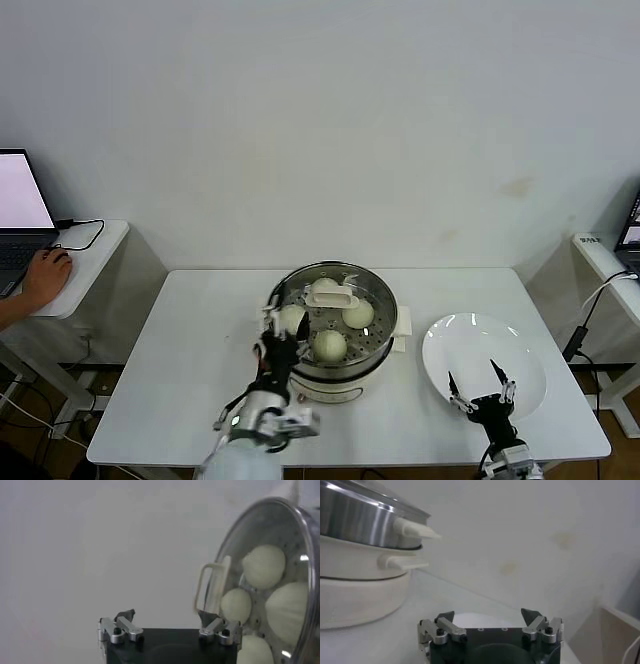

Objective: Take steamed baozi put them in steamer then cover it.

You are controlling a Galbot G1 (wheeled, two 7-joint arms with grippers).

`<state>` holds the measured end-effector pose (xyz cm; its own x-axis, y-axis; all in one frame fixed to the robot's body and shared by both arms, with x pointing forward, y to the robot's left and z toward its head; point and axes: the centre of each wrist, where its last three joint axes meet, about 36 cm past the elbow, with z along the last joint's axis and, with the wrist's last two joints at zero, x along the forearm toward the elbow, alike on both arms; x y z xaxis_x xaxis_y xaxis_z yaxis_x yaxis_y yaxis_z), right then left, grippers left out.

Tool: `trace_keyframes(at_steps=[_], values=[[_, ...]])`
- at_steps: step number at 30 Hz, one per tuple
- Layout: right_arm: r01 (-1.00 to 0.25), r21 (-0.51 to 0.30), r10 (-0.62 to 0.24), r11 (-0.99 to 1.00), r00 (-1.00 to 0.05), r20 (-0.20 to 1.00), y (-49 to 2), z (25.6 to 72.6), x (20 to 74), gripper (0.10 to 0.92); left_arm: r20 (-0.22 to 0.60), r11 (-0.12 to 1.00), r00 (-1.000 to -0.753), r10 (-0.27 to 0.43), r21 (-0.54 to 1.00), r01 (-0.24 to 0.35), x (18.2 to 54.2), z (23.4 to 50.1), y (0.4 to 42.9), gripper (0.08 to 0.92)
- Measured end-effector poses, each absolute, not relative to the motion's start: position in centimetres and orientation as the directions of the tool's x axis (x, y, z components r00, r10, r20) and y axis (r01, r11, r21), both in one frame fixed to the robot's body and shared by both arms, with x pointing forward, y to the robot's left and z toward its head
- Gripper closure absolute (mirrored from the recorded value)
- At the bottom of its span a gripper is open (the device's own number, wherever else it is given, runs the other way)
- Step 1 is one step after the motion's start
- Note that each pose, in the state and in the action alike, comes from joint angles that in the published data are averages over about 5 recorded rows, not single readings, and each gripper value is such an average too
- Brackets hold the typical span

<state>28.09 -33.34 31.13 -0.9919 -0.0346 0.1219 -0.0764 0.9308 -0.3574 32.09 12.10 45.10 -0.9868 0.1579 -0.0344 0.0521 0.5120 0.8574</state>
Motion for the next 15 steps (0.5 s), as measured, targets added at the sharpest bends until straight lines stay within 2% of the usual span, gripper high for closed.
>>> trace_keyframes(at_steps=[7,11,15], values=[[-0.099,-0.338,-0.061,0.936,-0.991,0.122,-33.8,31.7,27.3,0.200,-0.043,0.806,-0.993,0.114,0.588,0.067,29.6,44.1,17.3,0.177],[-0.123,-0.305,-0.088,0.944,-0.988,0.126,-33.6,31.8,26.6,0.199,-0.022,0.909,-0.996,0.081,0.413,0.065,27.9,43.1,19.6,0.177],[-0.148,-0.265,-0.114,0.953,-0.984,0.139,-33.3,31.8,25.6,0.200,0.018,0.966,-0.999,0.044,0.253,0.048,25.8,41.7,21.1,0.177]])
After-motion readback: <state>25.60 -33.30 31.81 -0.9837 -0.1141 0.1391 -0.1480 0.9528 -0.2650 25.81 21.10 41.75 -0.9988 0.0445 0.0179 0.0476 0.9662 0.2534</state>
